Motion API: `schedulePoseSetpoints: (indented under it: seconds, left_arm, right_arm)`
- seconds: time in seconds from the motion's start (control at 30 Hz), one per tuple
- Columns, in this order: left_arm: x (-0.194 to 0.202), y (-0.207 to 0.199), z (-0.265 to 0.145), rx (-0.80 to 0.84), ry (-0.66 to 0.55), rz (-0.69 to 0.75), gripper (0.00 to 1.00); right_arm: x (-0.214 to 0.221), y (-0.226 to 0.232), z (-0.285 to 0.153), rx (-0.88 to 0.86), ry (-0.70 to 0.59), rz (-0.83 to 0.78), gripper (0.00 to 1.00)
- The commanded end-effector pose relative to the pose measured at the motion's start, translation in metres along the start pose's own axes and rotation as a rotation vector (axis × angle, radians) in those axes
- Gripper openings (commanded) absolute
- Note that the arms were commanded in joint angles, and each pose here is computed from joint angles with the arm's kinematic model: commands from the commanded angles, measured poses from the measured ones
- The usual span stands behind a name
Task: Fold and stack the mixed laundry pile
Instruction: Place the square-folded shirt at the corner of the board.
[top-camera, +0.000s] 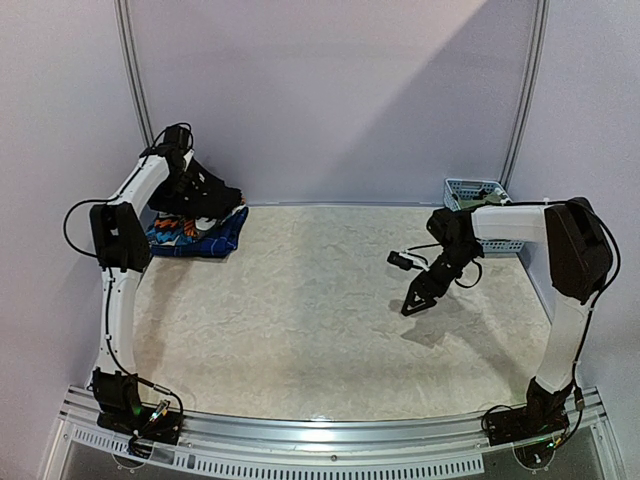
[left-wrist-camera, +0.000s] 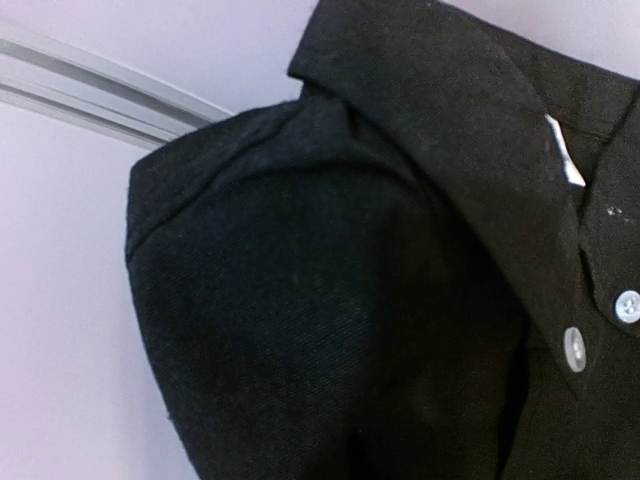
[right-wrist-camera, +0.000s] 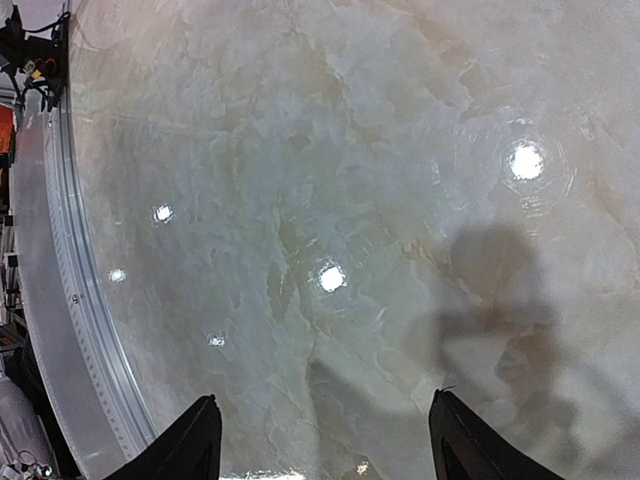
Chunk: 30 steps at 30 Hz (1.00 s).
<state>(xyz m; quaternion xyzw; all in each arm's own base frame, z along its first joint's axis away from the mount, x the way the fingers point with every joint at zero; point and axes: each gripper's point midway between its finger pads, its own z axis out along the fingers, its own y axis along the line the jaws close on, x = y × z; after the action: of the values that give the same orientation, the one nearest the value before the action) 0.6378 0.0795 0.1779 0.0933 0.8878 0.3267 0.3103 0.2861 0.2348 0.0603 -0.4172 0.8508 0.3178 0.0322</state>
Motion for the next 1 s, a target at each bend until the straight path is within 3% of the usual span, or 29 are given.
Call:
schedulePoseSetpoints:
  seconds: [0.0,0.33,0.37,0.5,0.57,0.77,0.97]
  left_arm:
    - [-0.001,-0.001,0.016,-0.034,-0.015,-0.005,0.0]
    - [0.017,0.006,0.013,-0.07,0.053,0.0,0.0]
    - [0.016,0.009,0.011,-0.079,0.049,-0.002,0.06]
    - [-0.016,0.048,-0.03,-0.199,-0.041,-0.071,0.53]
    - [-0.038,0.065,-0.061,-0.241,-0.112,-0.101,0.64]
    - [-0.081,0.07,-0.175,-0.269,-0.275,-0.144,0.75]
    - [-0.092,-0.008,-0.273,-0.143,-0.429,-0.07,0.84]
  right_arm:
    - [-0.001,-0.005,-0.001,0.008,0.008,-0.003,0.71]
    - [-0.003,-0.002,-0.004,0.006,0.0,-0.012,0.71]
    - [-0.003,-0.002,-0.004,0.008,-0.001,-0.013,0.71]
    - [-0.006,0.002,-0.009,0.009,-0.013,-0.022,0.71]
    - [-0.013,0.006,-0.02,0.022,-0.041,-0.031,0.71]
    - [-0.049,0.005,-0.098,0.144,-0.237,-0.064,0.73]
    - [-0.058,-0.059,-0.204,0.432,-0.468,0.085,0.75]
